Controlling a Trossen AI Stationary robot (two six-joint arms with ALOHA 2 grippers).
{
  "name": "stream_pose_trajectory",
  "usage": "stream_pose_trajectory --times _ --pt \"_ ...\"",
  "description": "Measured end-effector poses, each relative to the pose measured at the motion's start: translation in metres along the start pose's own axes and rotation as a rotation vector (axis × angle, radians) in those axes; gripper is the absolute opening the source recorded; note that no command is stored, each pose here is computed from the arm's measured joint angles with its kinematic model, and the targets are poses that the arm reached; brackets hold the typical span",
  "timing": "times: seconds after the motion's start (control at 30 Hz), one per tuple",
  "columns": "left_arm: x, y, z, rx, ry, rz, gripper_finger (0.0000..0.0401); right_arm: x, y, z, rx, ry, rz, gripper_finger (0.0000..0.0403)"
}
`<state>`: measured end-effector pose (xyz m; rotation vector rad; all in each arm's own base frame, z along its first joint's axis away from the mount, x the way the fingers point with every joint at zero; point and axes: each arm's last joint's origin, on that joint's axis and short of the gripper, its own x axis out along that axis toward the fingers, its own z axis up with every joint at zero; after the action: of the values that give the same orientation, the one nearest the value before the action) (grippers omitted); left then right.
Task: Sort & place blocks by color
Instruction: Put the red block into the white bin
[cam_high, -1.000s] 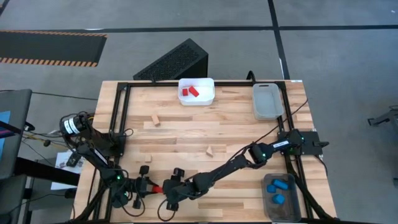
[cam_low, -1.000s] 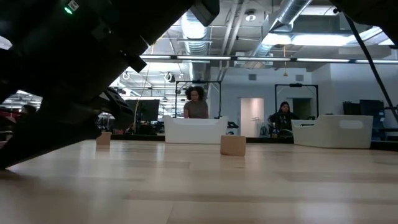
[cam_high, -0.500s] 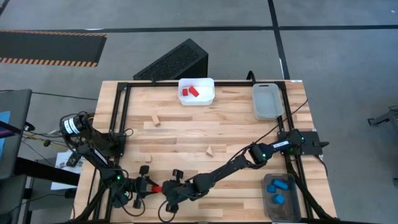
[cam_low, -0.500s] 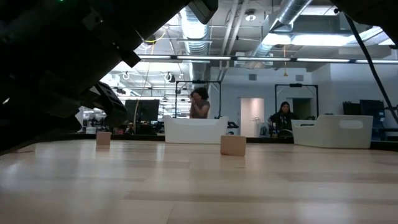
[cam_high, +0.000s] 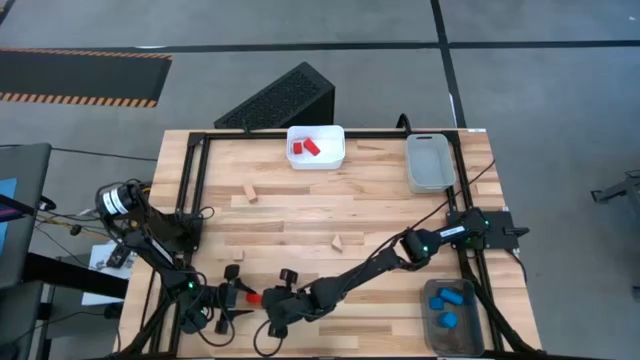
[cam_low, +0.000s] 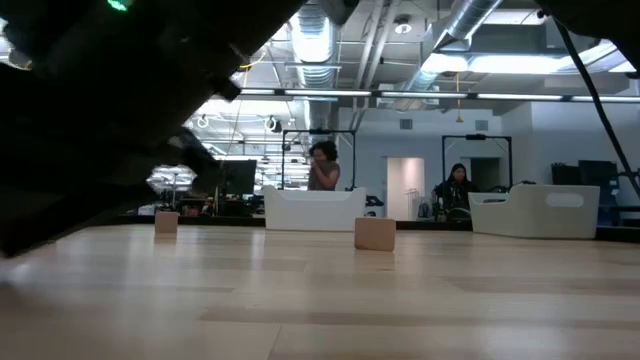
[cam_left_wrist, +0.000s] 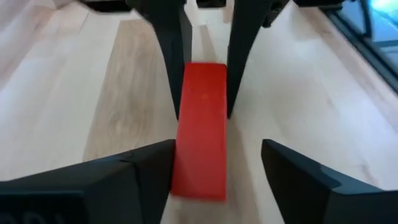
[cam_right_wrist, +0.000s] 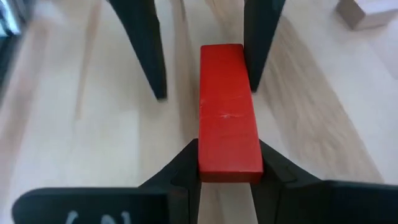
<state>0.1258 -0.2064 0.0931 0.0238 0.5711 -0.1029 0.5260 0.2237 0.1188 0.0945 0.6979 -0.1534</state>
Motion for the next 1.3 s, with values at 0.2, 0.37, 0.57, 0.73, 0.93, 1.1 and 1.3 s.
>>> stream_pose_trajectory --times 0.2,0.37,0.57,0.73,0.93,1.1,1.3 --pt "-0.009 0.009 0.007 -0.017 -0.022 0.078 0.0246 -0.012 -0.008 -0.001 -0.074 0.074 -0.130 0.0118" --pt "-0.022 0.017 0.020 -0.017 -0.072 0.134 0.0245 -0.018 -0.021 -0.002 -0.137 0.129 -0.254 0.0117" --pt "-0.038 0.030 0.034 -0.006 -0.154 0.230 0.0241 -0.017 -0.044 0.000 -0.183 0.211 -0.346 0.0121" --pt "-0.049 0.042 0.041 0.013 -0.180 0.284 0.0240 -0.009 -0.064 0.007 -0.213 0.227 -0.376 0.0121" --pt "-0.059 0.058 0.051 0.008 -0.191 0.333 0.0240 0.000 -0.075 0.031 -0.210 0.109 -0.293 0.0122" --pt "-0.067 0.069 0.057 -0.010 -0.197 0.347 0.0240 0.005 -0.072 0.053 -0.185 -0.037 -0.078 0.0122" --pt "-0.075 0.071 0.057 -0.076 -0.180 0.284 0.0240 0.011 -0.073 0.046 -0.206 -0.030 -0.045 0.0122"
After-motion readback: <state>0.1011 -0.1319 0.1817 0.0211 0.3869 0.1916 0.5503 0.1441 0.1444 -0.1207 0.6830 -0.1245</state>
